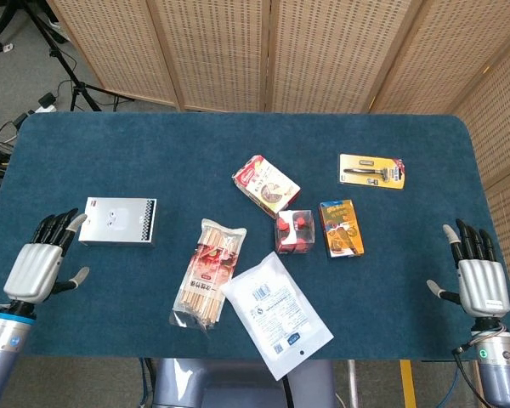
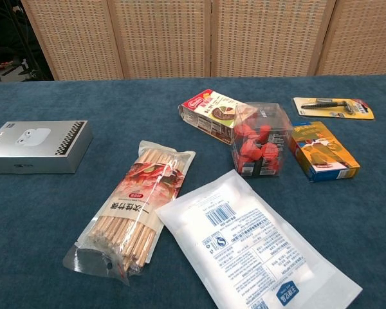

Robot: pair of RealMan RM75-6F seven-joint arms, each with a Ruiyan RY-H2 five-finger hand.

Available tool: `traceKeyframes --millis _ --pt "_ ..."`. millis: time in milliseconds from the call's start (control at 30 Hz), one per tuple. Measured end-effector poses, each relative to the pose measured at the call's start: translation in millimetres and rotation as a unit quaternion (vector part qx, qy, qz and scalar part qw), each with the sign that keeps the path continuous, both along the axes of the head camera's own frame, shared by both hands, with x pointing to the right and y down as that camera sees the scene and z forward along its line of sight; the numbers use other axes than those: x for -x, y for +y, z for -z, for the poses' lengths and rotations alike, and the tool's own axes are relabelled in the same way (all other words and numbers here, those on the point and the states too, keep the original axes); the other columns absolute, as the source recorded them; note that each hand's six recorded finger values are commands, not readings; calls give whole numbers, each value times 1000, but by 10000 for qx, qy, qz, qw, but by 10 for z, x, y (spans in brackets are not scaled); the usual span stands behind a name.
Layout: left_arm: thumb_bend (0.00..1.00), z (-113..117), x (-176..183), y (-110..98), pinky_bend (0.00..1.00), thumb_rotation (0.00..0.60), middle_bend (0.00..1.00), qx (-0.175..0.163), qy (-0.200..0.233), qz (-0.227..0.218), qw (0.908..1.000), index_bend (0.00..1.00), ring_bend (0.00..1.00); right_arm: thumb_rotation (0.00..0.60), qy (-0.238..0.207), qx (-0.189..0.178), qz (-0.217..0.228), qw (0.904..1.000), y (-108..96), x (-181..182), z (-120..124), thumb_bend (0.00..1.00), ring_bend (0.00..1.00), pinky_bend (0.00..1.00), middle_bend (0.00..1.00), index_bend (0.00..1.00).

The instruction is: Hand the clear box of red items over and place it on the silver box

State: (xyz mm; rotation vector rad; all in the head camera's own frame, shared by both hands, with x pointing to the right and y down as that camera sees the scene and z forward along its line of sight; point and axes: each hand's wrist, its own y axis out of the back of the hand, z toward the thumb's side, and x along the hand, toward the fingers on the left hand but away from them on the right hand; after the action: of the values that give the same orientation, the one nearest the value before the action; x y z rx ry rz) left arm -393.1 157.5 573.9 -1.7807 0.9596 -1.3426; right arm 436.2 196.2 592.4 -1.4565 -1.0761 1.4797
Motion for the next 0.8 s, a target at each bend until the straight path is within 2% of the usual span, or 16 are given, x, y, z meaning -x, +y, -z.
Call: traceKeyframes --millis 167,433,600,800 --pt "272 61 -277 -365 0 600 0 95 240 -184 9995 66 0 600 -95 -1 -108 9999 -11 -52 19 156 0 0 0 0" --pt "215 103 -879 -979 0 600 0 609 696 -437 9948 66 0 600 -230 41 -208 9995 -32 -120 20 156 0 0 0 0" --pt "212 75 -1308 -1241 0 600 0 1045 866 -591 9890 66 0 600 -351 97 -234 9991 -45 -148 12 156 0 0 0 0" --pt "213 10 -1856 -1435 0 600 0 1509 974 -725 9811 66 0 600 -510 63 -326 9981 -62 -208 41 156 0 0 0 0"
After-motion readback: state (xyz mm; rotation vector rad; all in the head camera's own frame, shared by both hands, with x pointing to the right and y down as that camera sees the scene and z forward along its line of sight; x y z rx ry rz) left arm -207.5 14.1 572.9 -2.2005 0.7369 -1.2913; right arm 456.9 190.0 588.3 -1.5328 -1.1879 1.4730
